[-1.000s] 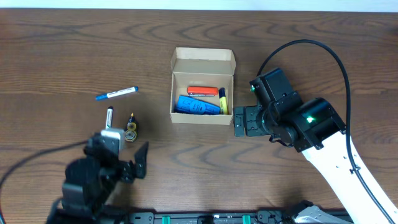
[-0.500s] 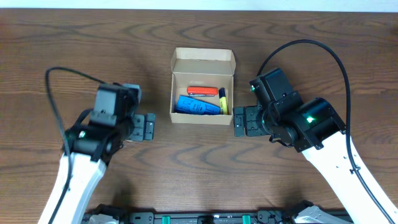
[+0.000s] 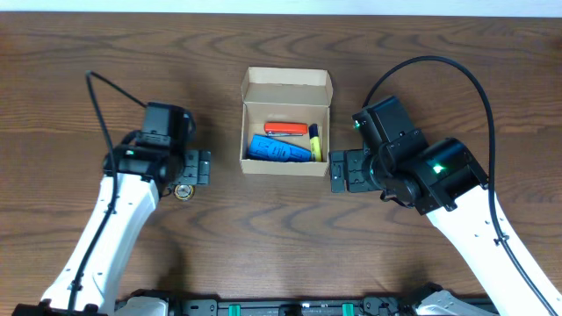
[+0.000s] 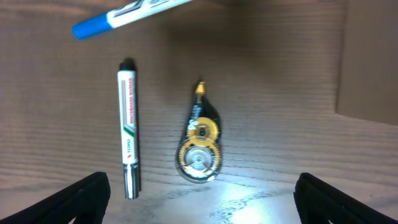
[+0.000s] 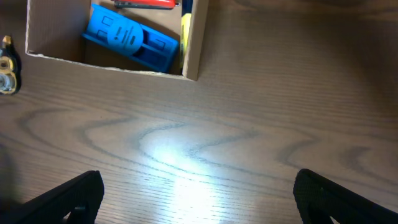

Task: Pack container
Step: 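Move left gripper over the correction tape and lower to grasp, then carry the correction tape into the box and release it, then move left gripper to the black-capped marker and grasp it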

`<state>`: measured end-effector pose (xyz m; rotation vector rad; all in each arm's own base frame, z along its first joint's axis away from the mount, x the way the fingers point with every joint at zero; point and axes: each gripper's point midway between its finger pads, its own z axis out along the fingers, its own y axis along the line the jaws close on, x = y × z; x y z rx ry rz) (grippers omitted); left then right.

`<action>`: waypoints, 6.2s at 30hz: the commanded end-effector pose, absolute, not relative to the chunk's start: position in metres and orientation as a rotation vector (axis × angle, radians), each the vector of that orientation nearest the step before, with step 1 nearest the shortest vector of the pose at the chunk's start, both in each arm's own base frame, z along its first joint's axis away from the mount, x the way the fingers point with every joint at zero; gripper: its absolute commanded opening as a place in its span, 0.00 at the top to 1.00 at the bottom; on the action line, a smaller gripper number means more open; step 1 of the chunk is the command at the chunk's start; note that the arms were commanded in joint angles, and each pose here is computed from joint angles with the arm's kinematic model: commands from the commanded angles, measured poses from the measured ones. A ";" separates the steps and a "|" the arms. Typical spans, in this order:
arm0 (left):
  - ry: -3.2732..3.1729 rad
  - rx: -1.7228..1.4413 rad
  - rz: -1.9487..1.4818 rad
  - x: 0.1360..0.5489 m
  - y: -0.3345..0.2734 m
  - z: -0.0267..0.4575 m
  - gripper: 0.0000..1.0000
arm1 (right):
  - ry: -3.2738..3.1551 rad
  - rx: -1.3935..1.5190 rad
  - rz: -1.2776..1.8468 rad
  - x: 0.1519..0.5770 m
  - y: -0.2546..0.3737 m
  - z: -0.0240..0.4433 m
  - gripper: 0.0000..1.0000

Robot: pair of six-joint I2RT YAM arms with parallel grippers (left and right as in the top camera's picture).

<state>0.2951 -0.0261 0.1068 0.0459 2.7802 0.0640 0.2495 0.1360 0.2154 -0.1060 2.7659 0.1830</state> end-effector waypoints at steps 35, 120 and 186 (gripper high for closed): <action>2.920 0.023 0.107 0.287 -0.005 0.004 0.04 | 2.749 -0.122 0.186 0.249 0.136 0.220 0.01; 1.750 1.900 0.016 0.364 -0.240 0.138 0.94 | 2.749 -0.123 0.186 0.249 0.136 0.220 0.01; 2.621 0.216 0.085 0.331 0.018 0.217 0.18 | 2.749 -0.121 0.186 0.249 0.136 0.220 0.01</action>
